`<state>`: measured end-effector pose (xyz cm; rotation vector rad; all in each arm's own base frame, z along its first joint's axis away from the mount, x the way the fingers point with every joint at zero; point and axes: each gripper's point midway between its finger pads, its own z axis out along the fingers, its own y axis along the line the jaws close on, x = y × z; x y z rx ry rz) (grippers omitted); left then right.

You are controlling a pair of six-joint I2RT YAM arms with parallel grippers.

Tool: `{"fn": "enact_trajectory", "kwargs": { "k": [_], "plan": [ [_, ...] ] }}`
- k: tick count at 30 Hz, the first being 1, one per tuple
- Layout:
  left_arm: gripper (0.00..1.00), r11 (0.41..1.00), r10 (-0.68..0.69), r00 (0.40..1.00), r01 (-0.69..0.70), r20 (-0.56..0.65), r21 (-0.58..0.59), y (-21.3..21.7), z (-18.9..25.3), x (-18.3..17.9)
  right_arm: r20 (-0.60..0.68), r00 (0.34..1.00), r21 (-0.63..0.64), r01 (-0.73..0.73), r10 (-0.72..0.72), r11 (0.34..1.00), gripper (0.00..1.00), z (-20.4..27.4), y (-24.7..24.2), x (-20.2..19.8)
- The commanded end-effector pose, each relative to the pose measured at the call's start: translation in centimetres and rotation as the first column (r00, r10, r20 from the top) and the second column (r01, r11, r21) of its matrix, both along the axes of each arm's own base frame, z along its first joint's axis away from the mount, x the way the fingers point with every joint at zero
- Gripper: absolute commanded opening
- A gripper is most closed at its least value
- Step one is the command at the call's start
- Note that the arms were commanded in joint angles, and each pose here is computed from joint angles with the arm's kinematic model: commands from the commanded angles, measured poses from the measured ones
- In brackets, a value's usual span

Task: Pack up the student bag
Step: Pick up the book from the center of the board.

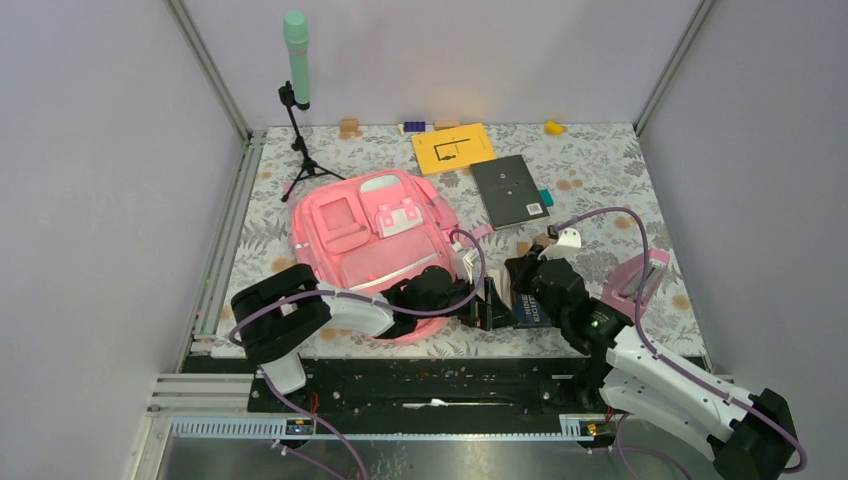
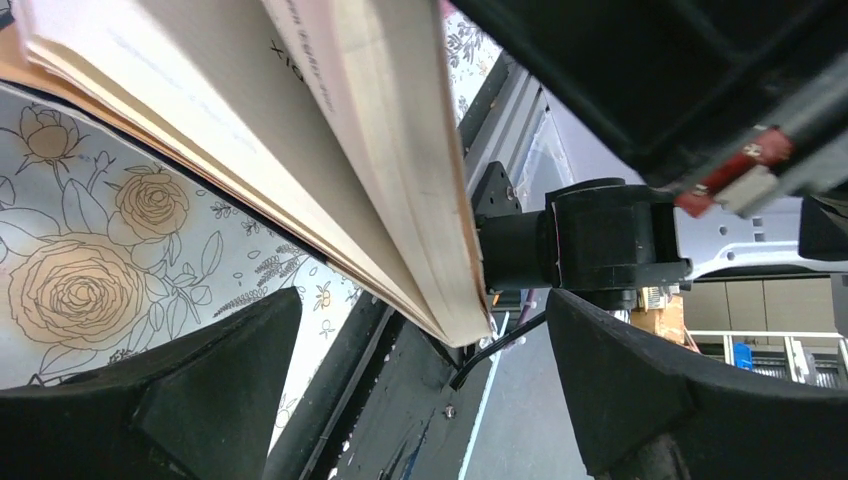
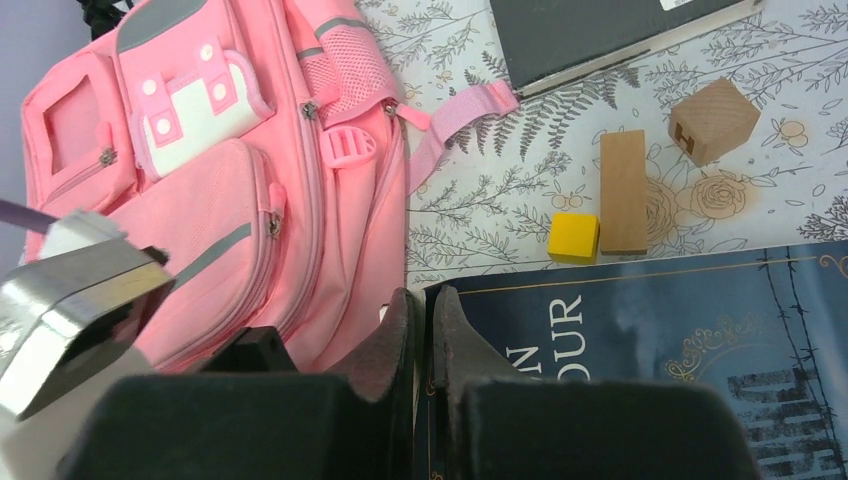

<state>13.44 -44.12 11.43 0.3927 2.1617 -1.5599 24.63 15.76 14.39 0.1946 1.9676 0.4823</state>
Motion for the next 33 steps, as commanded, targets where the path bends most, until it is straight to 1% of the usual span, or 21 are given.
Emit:
{"fn": "enact_trajectory", "kwargs": {
  "k": [1, 3, 5, 10, 12, 14, 15, 17, 18, 19, 21, 22, 23, 24, 25, 27, 28, 30, 33],
  "plan": [
    [0.92, 0.992, 0.006, 0.999, 0.000, 0.044, -0.130, -1.7, 3.2, 0.8, 0.131, 0.991, 0.092, -0.032, 0.020, 0.995, 0.00, 5.5, 0.9, 0.7],
    [0.88, 0.991, 0.005, 0.998, 0.004, 0.062, -0.136, -2.1, 3.3, 1.0, 0.137, 0.990, 0.082, -0.049, 0.037, 0.995, 0.00, 5.6, 0.9, 0.5],
    [0.78, 0.992, -0.006, 0.997, 0.016, 0.079, -0.124, -2.6, 3.1, 1.2, 0.137, 0.989, 0.067, -0.064, 0.054, 0.996, 0.00, 5.6, 0.9, 0.3],
    [0.56, 0.989, -0.012, 0.992, 0.031, 0.127, -0.142, -3.9, 3.8, 1.9, 0.141, 0.985, 0.065, -0.104, 0.094, 0.992, 0.00, 5.3, 1.0, -0.5],
    [0.39, 0.992, -0.014, 0.990, 0.031, 0.140, -0.121, -4.3, 3.6, 2.1, 0.145, 0.986, 0.046, -0.093, 0.085, 0.995, 0.00, 5.2, 0.4, -0.6],
    [0.28, 0.992, -0.014, 0.989, 0.032, 0.144, -0.120, -4.3, 3.7, 2.2, 0.156, 0.984, 0.046, -0.096, 0.088, 0.994, 0.00, 5.3, 0.3, -0.8],
    [0.18, 0.992, -0.007, 0.989, 0.026, 0.150, -0.121, -4.3, 3.9, 2.3, 0.155, 0.983, 0.040, -0.102, 0.095, 0.994, 0.00, 5.2, 0.3, -0.9],
    [0.05, 0.994, 0.002, 0.986, 0.016, 0.166, -0.109, -4.0, 4.1, 2.5, 0.154, 0.982, 0.028, -0.118, 0.112, 0.993, 0.00, 5.1, 0.4, -1.0],
    [0.00, 0.996, 0.005, 0.985, 0.011, 0.173, -0.091, -3.7, 4.0, 2.6, 0.142, 0.982, 0.010, -0.124, 0.122, 0.992, 0.05, 4.8, 0.4, -1.1],
    [0.00, 0.997, 0.007, 0.983, 0.007, 0.186, -0.078, -3.4, 4.1, 2.6, 0.125, 0.984, -0.008, -0.126, 0.126, 0.992, 0.17, 4.4, 0.3, -1.2],
    [0.00, 0.999, 0.004, 0.976, 0.007, 0.218, -0.050, -2.6, 4.3, 2.5, 0.112, 0.986, -0.044, -0.117, 0.121, 0.992, 0.49, 4.4, -0.2, -1.3],
    [0.00, 0.999, 0.001, 0.970, 0.008, 0.242, -0.037, -2.1, 4.5, 2.4, 0.118, 0.985, -0.064, -0.120, 0.127, 0.991, 0.67, 4.7, -0.3, -1.2],
    [0.00, 0.999, -0.005, 0.960, 0.014, 0.282, -0.029, -1.5, 5.3, 2.3, 0.132, 0.981, -0.097, -0.131, 0.144, 0.987, 0.76, 5.1, -0.5, -1.2],
    [0.00, 1.000, -0.011, 0.955, 0.015, 0.298, -0.014, -1.0, 5.7, 2.2, 0.146, 0.977, -0.117, -0.139, 0.155, 0.983, 0.83, 5.7, -0.6, -1.3],
    [0.00, 1.000, -0.023, 0.941, 0.025, 0.337, 0.001, -0.5, 6.3, 2.1, 0.157, 0.974, -0.134, -0.143, 0.163, 0.981, 0.88, 6.3, -0.8, -1.3],
    [0.00, 0.998, -0.054, 0.925, 0.042, 0.376, 0.040, 0.7, 7.0, 1.6, 0.172, 0.965, -0.164, -0.171, 0.198, 0.972, 0.95, 7.7, -0.8, -1.6],
    [0.00, 0.998, -0.060, 0.913, 0.049, 0.403, 0.038, 1.1, 7.9, 1.5, 0.180, 0.961, -0.170, -0.178, 0.208, 0.969, 0.97, 8.5, -0.9, -1.7],
    [0.00, 0.995, -0.090, 0.899, 0.060, 0.430, 0.081, 2.3, 8.5, 1.1, 0.213, 0.946, -0.164, -0.210, 0.243, 0.964, 1.00, 11.0, -0.8, -2.3],
    [0.00, 0.988, -0.133, 0.880, 0.081, 0.457, 0.132, 3.9, 10.1, 0.9, 0.260, 0.913, -0.173, -0.277, 0.315, 0.945, 1.00, 14.1, -0.4, -3.4]
  ]
}}
